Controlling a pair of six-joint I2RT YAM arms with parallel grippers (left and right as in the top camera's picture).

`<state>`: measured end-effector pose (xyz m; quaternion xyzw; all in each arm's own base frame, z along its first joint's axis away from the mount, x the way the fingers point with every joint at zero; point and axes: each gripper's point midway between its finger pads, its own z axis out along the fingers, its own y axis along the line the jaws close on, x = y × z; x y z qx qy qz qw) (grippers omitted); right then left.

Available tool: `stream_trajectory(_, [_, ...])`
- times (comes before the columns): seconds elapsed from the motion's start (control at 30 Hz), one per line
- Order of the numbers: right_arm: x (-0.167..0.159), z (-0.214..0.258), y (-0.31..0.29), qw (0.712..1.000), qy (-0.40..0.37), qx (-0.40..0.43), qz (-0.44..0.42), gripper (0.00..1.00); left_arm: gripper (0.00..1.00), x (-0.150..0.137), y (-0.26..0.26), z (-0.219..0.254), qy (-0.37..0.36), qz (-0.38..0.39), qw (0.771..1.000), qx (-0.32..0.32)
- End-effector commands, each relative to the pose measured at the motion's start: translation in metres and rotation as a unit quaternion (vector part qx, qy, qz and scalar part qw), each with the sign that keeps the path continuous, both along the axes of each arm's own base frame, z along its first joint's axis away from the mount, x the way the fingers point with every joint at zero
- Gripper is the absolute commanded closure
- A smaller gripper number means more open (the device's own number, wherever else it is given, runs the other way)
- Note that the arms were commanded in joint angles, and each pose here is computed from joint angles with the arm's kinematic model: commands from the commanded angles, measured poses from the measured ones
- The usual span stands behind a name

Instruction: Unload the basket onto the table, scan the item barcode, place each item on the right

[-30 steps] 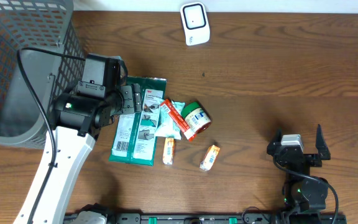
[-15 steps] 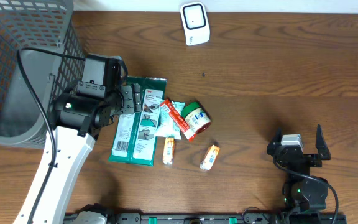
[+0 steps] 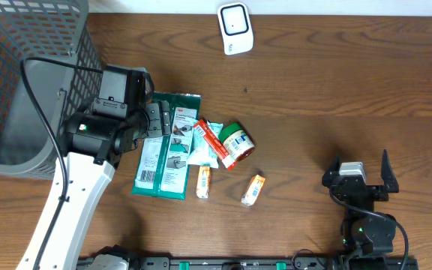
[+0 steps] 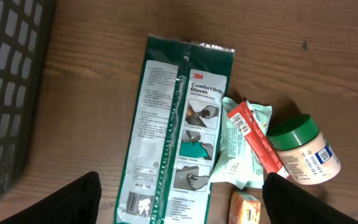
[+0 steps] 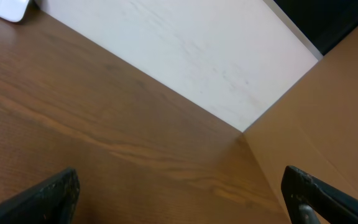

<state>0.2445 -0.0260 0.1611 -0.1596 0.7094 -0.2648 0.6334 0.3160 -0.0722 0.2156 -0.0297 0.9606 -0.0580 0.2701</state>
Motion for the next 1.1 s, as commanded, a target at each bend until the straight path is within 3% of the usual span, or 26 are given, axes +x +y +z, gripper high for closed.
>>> stream_trajectory(0.0, [0.0,-0.001,0.0,1.0,0.002,-0.004,-0.001,0.01,0.16,0.003,0.004,0.003,-0.004,0.001,1.0,0.01])
stream_trajectory(0.37, [0.001,-0.001,0.004,1.0,0.002,-0.003,0.011,0.01,0.16,0.003,0.004,0.003,-0.004,0.001,1.0,0.009])
stream_trajectory(0.7, [-0.004,0.006,0.077,0.974,-0.01,0.047,0.221,0.01,0.16,0.003,0.004,0.003,-0.004,0.001,1.0,0.009])
stream_trajectory(1.07, [-0.013,0.001,0.103,0.952,0.006,0.073,0.297,0.01,0.16,0.003,0.004,0.003,-0.004,0.001,1.0,0.01])
